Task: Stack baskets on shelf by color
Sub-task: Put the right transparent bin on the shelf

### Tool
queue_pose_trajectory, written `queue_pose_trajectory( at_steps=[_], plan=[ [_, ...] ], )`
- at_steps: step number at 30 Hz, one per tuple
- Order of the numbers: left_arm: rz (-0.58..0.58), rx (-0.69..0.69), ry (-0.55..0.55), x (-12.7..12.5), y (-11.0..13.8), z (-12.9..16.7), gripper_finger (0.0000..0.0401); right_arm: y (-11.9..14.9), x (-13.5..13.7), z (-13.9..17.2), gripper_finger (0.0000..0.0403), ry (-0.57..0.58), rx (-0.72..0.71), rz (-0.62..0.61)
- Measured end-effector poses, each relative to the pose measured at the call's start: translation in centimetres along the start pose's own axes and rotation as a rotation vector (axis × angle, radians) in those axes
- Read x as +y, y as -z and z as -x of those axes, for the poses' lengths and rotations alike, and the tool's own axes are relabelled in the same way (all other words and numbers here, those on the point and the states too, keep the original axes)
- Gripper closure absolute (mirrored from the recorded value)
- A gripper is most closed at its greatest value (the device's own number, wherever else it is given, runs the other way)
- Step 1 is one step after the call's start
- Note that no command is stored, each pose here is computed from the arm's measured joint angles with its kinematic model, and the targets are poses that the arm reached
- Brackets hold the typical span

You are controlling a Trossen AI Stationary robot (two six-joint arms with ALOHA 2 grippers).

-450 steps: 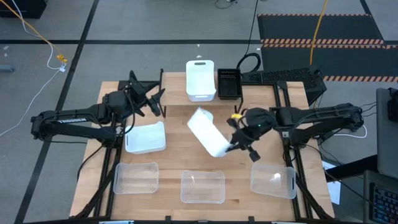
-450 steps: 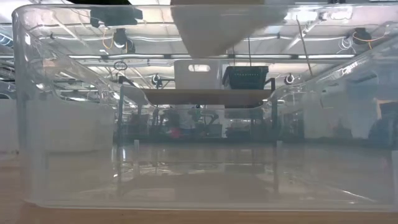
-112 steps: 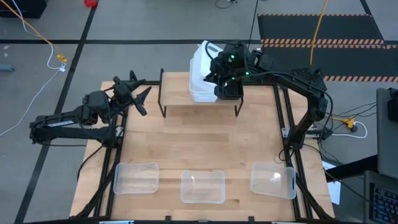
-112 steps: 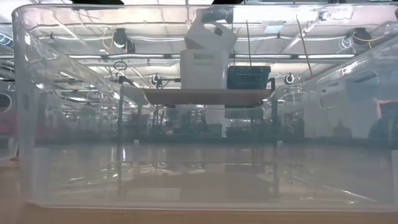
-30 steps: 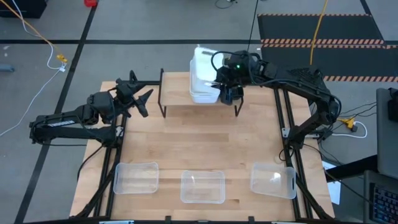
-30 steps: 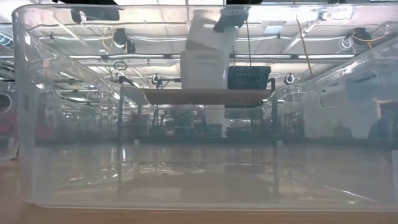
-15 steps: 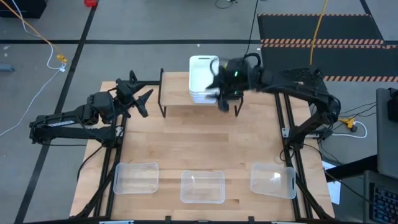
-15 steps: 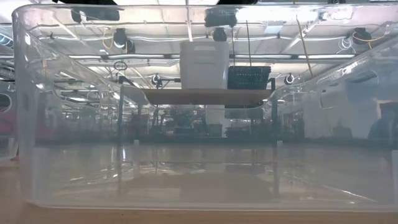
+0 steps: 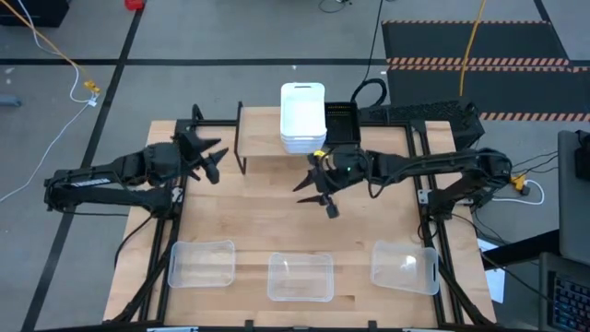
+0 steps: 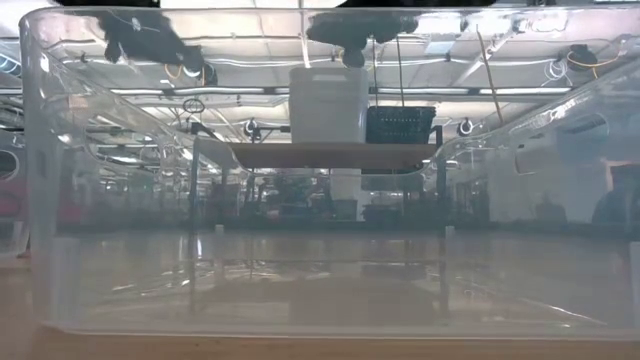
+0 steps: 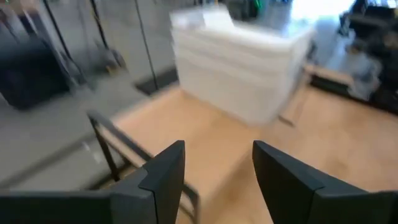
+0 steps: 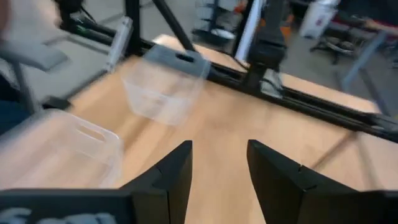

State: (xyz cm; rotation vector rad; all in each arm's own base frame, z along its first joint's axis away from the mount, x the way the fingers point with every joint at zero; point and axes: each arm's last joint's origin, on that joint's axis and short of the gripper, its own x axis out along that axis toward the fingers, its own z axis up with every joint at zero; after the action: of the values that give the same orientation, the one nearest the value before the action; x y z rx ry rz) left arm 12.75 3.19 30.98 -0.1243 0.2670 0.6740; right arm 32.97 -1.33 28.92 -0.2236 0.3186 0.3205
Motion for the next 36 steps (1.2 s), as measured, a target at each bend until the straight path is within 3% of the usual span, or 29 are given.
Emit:
queue_pose_trajectory(
  at_steps=[5,12,20,25,29,36],
  plan=[
    [0.085,0.126,0.088,-1.1,1.3,0.0,0.0210,0.4,0.4,0.0,0.0257,-0.074,-0.019,0.054],
    [0.070,0.264,0.245,-5.4,2.9,-0.9,0.0210,1.2,1.0,-0.2,0.0257,-0.183,0.019,0.115],
    [0.142,0.437,0.376,-10.0,4.9,-0.4,0.0210,1.9,1.6,0.1,0.0257,-0.216,0.108,0.081],
    [0.208,0.533,0.428,-12.8,5.1,1.4,0.0211,1.7,1.8,1.0,0.0257,-0.169,0.160,0.137],
    [0.290,0.623,0.417,-15.4,5.3,2.6,0.0220,0.8,1.8,1.6,0.0257,-0.155,0.104,0.225],
    [0.523,0.888,0.216,-19.9,7.8,4.2,0.0281,0.5,1.5,1.3,0.0257,-0.133,0.049,0.336]
  ],
)
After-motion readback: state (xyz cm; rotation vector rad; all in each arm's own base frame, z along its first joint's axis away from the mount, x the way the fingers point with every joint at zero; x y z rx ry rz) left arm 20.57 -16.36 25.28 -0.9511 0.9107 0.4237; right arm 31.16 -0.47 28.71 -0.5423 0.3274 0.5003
